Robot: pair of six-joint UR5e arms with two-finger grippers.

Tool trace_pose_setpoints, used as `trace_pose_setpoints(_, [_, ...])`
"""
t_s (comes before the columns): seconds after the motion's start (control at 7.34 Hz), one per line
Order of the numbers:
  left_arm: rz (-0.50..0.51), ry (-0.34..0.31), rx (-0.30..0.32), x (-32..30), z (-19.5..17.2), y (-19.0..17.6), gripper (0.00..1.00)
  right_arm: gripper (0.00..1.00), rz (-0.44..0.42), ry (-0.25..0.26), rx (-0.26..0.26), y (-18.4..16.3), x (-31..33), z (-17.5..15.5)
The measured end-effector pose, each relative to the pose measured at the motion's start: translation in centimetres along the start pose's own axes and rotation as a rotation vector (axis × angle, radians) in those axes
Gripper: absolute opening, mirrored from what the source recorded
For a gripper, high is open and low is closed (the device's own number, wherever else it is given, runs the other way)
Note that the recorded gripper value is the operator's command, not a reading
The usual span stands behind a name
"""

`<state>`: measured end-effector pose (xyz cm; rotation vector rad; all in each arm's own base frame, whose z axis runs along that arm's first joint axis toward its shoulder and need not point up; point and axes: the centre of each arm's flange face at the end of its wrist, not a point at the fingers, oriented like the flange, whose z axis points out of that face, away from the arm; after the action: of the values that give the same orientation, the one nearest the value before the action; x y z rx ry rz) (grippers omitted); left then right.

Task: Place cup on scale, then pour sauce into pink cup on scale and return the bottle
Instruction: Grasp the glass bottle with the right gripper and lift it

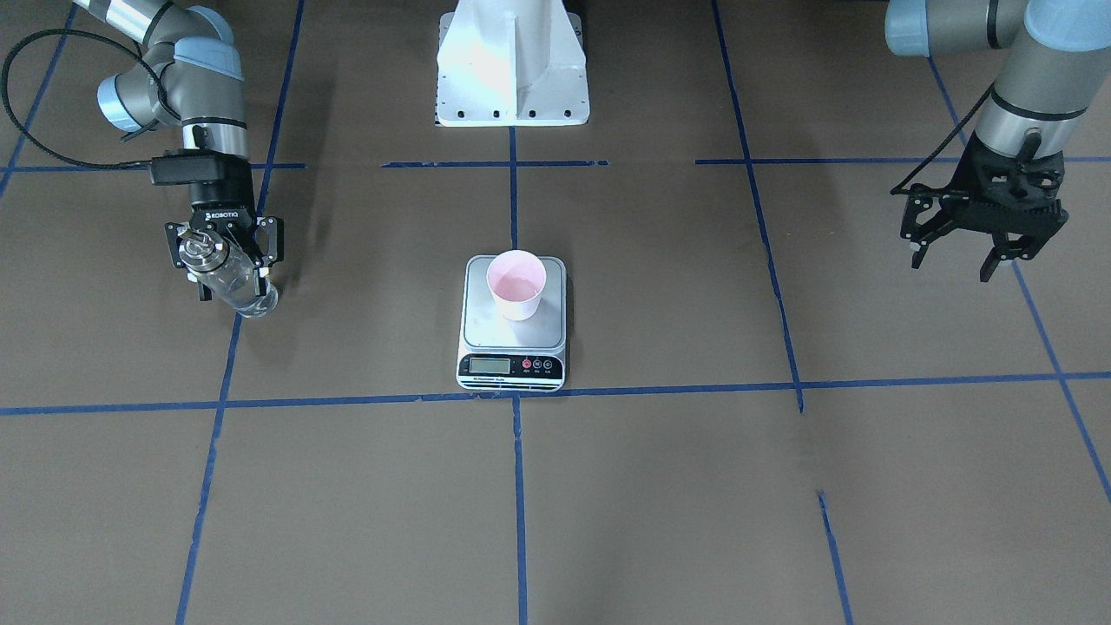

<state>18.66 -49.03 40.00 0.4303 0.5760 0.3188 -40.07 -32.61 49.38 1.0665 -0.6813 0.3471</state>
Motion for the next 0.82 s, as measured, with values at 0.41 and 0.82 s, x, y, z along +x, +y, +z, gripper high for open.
trace_pose_setpoints(0.41, [0.000, 0.001, 0.001, 0.1, -0.1, -0.1, 0.77, 0.00, -0.078, -0.013, 0.053, -2.0, -2.8, 0.2])
trace_pose_setpoints(0.82, [0.001, 0.004, 0.000, 0.1, -0.1, -0.1, 0.77, 0.00, -0.148, 0.014, 0.043, -4.0, -10.0, 1.5])
